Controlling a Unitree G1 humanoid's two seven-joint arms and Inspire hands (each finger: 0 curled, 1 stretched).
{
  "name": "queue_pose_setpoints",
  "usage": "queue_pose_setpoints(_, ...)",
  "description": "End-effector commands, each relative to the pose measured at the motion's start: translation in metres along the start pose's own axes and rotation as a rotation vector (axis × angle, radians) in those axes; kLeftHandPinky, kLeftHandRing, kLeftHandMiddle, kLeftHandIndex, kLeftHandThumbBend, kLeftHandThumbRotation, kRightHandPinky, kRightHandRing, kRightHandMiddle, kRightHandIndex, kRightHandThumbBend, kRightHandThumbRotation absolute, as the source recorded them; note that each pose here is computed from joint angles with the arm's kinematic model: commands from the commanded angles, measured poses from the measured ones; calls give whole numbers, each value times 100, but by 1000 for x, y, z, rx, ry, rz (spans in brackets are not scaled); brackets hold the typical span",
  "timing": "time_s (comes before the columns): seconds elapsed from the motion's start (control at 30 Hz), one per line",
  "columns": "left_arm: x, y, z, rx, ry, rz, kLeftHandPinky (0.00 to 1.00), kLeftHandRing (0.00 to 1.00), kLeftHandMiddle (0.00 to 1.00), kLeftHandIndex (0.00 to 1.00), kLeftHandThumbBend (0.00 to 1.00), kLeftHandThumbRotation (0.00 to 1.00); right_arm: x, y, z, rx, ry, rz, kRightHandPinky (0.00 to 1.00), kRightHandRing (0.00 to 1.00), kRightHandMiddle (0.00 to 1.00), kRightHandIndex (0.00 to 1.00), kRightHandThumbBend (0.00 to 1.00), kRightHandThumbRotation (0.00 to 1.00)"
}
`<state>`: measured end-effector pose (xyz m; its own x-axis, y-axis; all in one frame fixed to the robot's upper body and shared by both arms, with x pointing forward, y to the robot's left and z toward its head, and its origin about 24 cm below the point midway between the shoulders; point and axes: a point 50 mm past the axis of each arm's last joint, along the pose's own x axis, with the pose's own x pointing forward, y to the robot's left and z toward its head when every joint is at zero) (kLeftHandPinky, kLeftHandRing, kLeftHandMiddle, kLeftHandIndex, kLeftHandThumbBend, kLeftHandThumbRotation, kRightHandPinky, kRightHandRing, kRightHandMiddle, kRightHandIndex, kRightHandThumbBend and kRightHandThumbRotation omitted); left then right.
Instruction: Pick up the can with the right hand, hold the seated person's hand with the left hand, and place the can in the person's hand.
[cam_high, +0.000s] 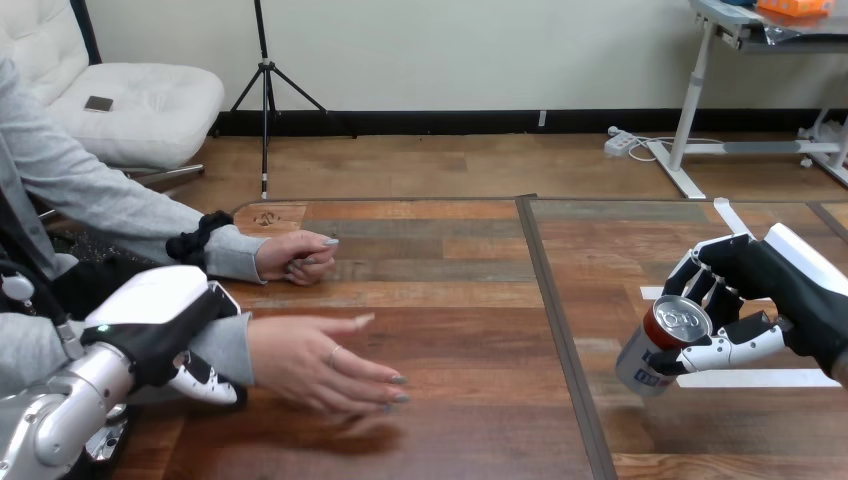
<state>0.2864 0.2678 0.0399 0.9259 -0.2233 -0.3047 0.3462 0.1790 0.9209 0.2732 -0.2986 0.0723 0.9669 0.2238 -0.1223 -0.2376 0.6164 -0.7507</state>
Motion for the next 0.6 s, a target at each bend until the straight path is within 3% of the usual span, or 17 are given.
queue_pose_setpoints(0.0, 3, 60, 20, -19, -112, 272, 13, 19, 25, 26, 64, 0, 21, -24, 32, -18, -127, -117, 27, 31, 37, 41, 84, 0)
queue_pose_setpoints(0.57, -2, 71, 30, -71, -185, 349, 12, 16, 22, 24, 63, 0, 31, -19, 40, -3, -160, -130, 28, 32, 37, 41, 83, 0)
